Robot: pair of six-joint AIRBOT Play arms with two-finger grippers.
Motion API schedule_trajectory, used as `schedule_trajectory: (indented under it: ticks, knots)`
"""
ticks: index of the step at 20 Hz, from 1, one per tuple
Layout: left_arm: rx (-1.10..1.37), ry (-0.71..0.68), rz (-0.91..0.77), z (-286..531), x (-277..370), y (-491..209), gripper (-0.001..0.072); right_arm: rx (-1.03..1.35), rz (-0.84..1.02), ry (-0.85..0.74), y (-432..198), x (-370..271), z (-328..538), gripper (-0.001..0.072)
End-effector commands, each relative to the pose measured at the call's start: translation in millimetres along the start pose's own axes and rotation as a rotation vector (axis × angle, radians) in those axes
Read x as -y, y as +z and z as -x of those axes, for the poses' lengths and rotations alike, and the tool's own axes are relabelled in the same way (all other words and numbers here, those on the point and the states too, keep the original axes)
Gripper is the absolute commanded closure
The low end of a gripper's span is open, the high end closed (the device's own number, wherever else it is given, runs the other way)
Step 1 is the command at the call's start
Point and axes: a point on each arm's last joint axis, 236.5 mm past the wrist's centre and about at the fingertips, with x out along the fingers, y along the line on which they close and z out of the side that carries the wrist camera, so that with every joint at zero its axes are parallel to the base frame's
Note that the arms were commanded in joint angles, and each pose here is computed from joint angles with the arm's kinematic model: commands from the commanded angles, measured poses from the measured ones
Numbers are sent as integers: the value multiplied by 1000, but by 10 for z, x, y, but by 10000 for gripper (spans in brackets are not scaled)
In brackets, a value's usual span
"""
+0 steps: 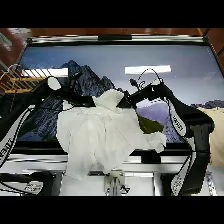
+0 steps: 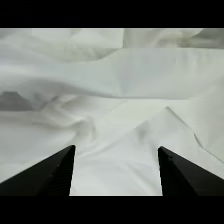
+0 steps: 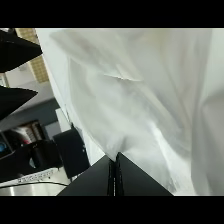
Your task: Fold the shirts.
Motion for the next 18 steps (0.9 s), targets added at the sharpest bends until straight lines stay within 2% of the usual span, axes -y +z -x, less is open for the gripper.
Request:
schedule_trajectory:
  ticks: [1, 5, 13, 14, 15, 16, 17, 18]
  knots:
    - [25, 1, 59, -35, 4, 56, 100, 1, 2, 1, 1, -3, 4, 646]
    - [191, -26, 150, -179, 84, 454, 99, -6, 2, 4, -14, -10, 4, 646]
    - [127, -62, 246, -482, 28, 349, 100, 2, 14, 24, 1, -69, 10, 646]
    - [134, -64, 250, -477, 28, 368, 149, 7, 17, 35, 12, -95, 11, 646]
    - [146, -70, 259, -467, 25, 399, 393, 9, 16, 46, 18, -121, 12, 646]
    - [163, -75, 268, -458, 27, 442, 557, 11, 15, 56, 21, -145, 13, 646]
    - [180, -82, 272, -437, 35, 492, 658, 9, 15, 63, 17, -160, 14, 646]
    - [190, -85, 256, -408, 58, 534, 659, 6, 15, 64, 11, -162, 14, 645]
